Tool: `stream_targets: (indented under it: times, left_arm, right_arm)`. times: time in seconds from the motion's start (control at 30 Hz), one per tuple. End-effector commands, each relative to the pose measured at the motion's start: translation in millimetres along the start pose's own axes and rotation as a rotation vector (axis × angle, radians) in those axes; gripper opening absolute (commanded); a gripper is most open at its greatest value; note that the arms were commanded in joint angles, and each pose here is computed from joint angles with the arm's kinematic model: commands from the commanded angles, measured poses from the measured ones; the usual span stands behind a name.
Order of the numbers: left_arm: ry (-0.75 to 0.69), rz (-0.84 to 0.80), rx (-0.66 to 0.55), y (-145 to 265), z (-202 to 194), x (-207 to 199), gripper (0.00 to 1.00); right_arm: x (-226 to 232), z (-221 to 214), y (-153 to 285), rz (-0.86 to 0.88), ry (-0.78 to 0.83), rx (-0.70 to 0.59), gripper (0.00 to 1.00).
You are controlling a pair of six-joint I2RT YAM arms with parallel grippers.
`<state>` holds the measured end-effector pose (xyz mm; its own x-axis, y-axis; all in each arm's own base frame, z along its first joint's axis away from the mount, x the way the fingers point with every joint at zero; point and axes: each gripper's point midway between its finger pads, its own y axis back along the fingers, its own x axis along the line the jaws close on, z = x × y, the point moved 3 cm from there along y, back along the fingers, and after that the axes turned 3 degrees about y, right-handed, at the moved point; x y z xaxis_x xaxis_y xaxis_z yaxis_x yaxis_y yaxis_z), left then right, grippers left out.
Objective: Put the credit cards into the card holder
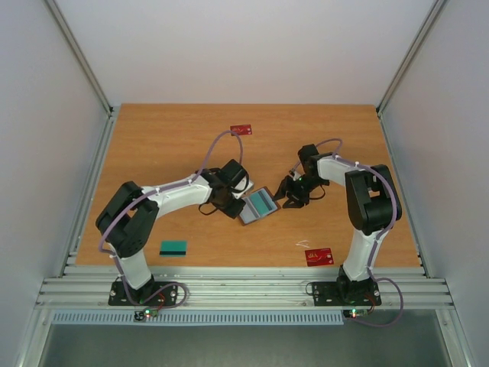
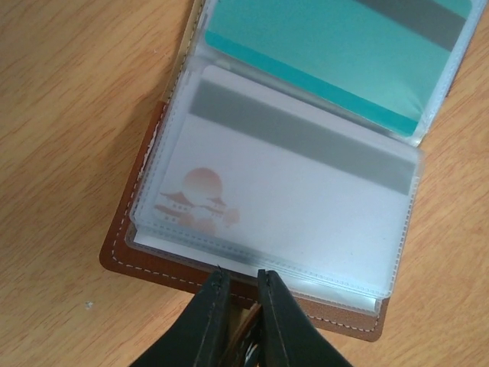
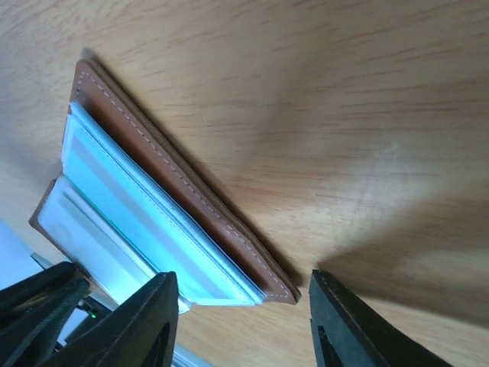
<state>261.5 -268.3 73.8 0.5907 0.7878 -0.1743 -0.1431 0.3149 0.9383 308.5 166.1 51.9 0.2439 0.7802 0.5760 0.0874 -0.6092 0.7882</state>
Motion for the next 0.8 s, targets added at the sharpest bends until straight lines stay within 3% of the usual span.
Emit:
stream_targets:
  times: [0.0, 0.37, 0.6, 0.77]
  left_arm:
    - [-0.015, 0.03, 0.024, -15, -5, 8, 0.11]
    - [-0.019, 0.069, 0.153, -47, -25, 20, 0.11]
    - [-0.018, 0.059, 0.168, -52, -27, 21, 0.1]
    - [-0.02, 0.039, 0.128, -43, -19, 17, 0.1]
  right_arm:
    - [-3, 8, -1, -0.035, 0.013, -0.034, 0.51]
    - [0, 7, -18, 0.05, 0.066, -0.038, 0.59]
    - [21, 1, -17, 0.191, 0.127, -0.031, 0.55]
    - [32, -5, -4, 0.198, 0.175, -0.05, 0.52]
